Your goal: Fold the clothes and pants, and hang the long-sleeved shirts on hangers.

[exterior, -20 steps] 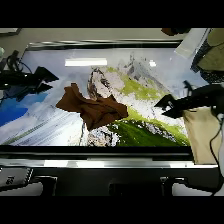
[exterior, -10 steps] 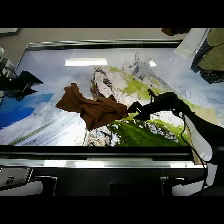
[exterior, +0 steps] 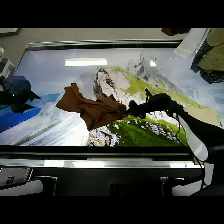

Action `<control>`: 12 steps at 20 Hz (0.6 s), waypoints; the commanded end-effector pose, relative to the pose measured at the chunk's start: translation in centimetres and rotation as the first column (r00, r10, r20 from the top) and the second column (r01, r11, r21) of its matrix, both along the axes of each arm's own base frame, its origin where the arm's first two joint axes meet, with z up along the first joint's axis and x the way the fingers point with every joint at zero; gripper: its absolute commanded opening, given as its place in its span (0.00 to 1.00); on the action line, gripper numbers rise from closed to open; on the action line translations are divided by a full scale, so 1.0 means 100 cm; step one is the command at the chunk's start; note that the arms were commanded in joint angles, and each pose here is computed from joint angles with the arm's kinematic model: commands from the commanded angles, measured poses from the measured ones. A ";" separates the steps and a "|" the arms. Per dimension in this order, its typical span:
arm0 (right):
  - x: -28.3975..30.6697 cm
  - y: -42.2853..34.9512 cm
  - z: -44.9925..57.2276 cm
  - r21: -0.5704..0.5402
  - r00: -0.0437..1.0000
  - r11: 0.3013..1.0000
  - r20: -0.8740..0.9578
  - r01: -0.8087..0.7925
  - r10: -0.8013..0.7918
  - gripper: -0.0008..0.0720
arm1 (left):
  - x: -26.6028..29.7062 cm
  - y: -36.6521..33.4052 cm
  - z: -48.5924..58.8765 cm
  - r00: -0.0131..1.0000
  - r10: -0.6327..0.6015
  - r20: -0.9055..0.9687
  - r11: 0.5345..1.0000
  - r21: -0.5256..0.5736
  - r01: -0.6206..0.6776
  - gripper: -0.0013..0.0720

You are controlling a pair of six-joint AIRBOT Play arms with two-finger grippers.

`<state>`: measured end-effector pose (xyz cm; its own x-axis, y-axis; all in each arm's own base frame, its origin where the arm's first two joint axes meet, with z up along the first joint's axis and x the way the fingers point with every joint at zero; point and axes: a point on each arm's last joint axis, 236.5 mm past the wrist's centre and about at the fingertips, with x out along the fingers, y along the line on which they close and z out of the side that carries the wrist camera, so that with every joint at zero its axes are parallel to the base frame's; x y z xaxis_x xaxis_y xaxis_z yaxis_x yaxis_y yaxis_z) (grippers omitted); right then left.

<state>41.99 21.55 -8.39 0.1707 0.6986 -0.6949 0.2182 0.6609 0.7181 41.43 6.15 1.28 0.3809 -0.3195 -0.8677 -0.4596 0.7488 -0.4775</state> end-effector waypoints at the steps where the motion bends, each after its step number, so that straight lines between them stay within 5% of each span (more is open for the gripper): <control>1: 0.006 -0.006 0.012 -0.007 0.999 1.000 0.034 0.014 -0.014 0.05 | -0.004 -0.004 -0.032 1.000 -0.008 0.020 1.000 -0.017 0.009 0.88; 7: -0.010 -0.033 0.030 -0.085 1.000 0.996 0.012 -0.015 0.016 0.05 | 0.008 -0.047 -0.080 0.999 -0.029 0.029 0.981 -0.190 0.034 0.86; 12: -0.026 -0.032 0.040 -0.085 0.997 0.994 -0.011 -0.075 0.074 0.05 | 0.032 -0.057 -0.099 0.998 0.013 0.063 0.985 -0.171 -0.002 0.85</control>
